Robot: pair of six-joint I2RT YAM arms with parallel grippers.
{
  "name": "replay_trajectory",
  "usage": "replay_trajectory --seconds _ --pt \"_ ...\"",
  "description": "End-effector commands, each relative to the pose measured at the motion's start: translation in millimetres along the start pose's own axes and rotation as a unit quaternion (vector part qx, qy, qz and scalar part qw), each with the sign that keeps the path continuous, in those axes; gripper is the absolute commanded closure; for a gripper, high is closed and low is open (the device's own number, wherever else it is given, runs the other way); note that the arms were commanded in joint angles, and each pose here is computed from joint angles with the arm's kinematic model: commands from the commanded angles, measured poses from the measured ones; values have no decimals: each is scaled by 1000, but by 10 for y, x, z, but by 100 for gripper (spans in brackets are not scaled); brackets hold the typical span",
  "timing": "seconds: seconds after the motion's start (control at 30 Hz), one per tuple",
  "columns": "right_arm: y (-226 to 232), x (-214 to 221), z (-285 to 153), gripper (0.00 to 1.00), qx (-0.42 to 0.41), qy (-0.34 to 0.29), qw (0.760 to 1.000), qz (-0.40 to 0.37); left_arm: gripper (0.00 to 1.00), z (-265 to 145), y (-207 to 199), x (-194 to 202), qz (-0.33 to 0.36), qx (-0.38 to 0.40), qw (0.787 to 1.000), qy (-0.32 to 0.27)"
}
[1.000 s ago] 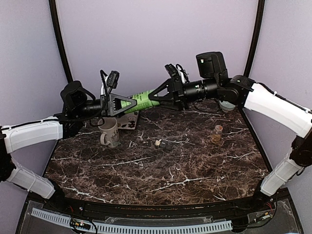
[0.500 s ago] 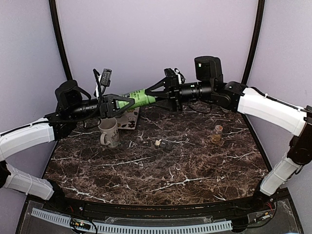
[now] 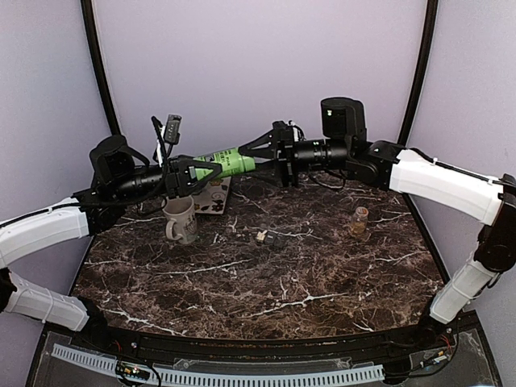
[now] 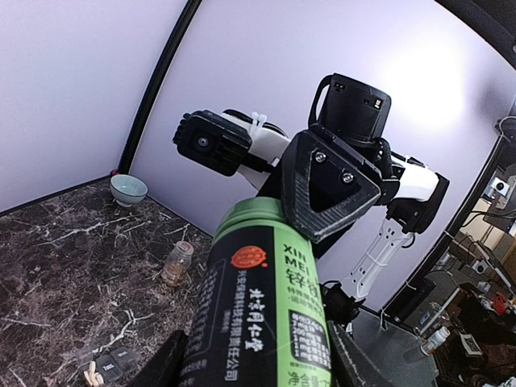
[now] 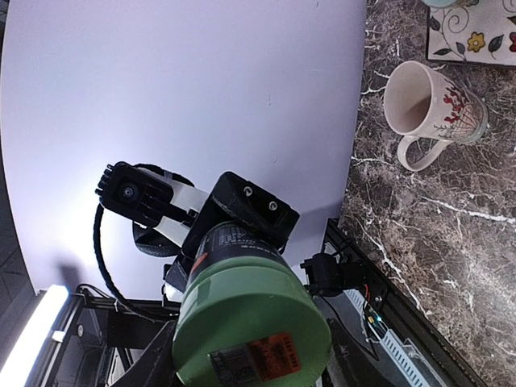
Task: Sort the pills into containers
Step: Screw the lid of the pill bottle onto the pill bottle.
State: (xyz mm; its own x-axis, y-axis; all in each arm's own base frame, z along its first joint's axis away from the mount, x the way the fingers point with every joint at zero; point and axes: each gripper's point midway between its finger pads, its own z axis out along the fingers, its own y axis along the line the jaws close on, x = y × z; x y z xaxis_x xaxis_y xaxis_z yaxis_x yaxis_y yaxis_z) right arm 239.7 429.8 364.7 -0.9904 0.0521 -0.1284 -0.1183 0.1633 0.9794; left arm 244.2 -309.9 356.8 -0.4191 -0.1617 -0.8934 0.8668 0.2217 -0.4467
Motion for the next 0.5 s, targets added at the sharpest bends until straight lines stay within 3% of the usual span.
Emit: replay_trajectory --seconds 0.0,0.33,0.47 --pt "-78 149 162 68 7 18 1000 24 100 -3 -336 -55 48 62 997 -21" --pt "174 13 -50 36 7 -32 998 -49 100 -99 -248 41 0 72 997 -20" --pt "185 -21 -112 30 16 -45 997 -67 100 -119 -232 76 -15 77 997 -20"
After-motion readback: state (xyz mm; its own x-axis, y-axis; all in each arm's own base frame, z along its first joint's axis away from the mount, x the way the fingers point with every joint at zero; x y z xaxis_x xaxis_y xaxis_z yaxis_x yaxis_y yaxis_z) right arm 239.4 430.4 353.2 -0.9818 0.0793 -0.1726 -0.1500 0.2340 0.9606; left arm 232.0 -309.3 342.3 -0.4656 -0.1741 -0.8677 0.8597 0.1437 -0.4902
